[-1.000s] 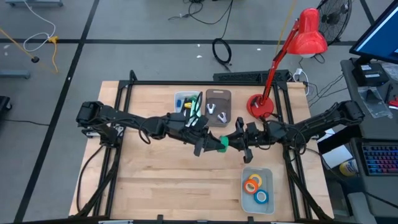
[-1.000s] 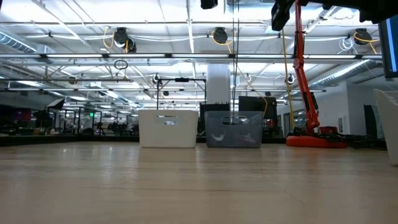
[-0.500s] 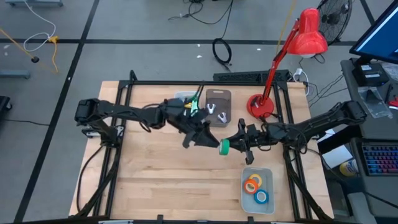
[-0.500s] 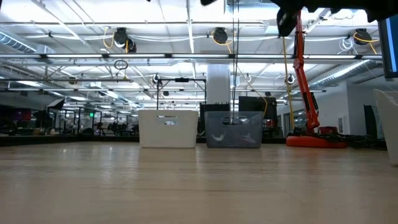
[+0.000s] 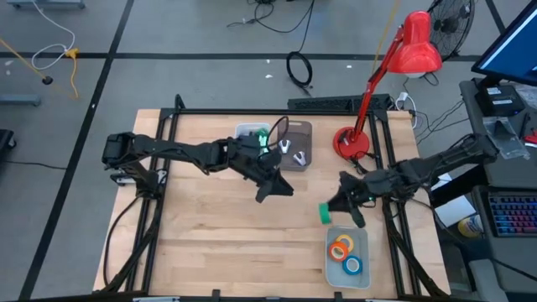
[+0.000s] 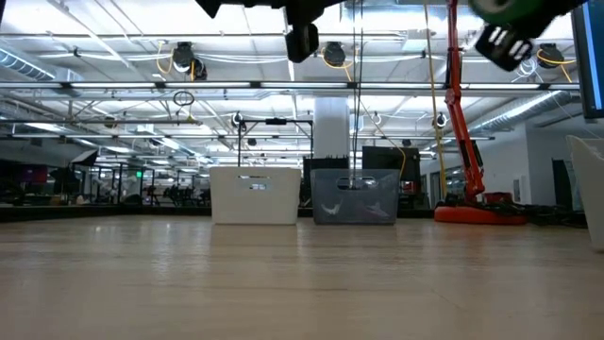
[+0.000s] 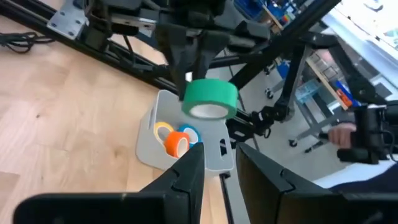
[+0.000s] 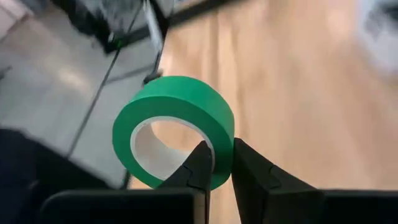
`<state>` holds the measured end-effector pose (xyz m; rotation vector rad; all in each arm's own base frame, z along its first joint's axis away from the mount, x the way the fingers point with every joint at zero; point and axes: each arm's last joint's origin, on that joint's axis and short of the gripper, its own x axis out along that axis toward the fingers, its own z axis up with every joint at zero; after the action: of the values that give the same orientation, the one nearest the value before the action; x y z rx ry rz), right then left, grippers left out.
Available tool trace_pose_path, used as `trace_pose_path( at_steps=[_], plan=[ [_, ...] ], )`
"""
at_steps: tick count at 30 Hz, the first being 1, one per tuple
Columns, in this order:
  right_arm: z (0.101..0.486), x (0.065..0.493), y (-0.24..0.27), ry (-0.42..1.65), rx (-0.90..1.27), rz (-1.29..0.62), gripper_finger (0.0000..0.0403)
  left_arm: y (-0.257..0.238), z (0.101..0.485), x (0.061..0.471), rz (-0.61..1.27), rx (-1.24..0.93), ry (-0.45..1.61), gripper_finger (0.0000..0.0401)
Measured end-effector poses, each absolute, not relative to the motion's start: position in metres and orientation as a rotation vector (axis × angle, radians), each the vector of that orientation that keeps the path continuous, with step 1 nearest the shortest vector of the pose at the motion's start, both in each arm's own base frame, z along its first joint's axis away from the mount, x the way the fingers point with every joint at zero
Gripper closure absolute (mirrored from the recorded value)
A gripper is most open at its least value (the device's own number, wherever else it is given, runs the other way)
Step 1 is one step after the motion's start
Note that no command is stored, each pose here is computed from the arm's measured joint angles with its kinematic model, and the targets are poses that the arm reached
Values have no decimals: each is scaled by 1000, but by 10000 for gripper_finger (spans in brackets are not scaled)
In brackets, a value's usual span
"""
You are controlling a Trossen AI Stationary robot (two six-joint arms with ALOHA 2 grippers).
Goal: Pick and place Stapler, Stapler remover, tape
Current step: Put the green tape into the gray bin
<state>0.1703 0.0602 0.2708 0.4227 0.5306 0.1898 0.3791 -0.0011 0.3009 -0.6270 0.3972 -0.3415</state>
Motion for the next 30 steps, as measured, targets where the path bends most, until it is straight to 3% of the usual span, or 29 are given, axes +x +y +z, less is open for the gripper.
trace_pose_path(
  at_steps=[8,16,30],
  plan=[
    [271,173,107,826,558,326,372,-1,300,379,-340,-601,389,306],
    [242,179,161,1119,614,369,372,-7,290,378,-346,-596,305,306],
    [210,193,193,1266,653,282,372,-22,262,343,-318,-650,247,306]
  ],
)
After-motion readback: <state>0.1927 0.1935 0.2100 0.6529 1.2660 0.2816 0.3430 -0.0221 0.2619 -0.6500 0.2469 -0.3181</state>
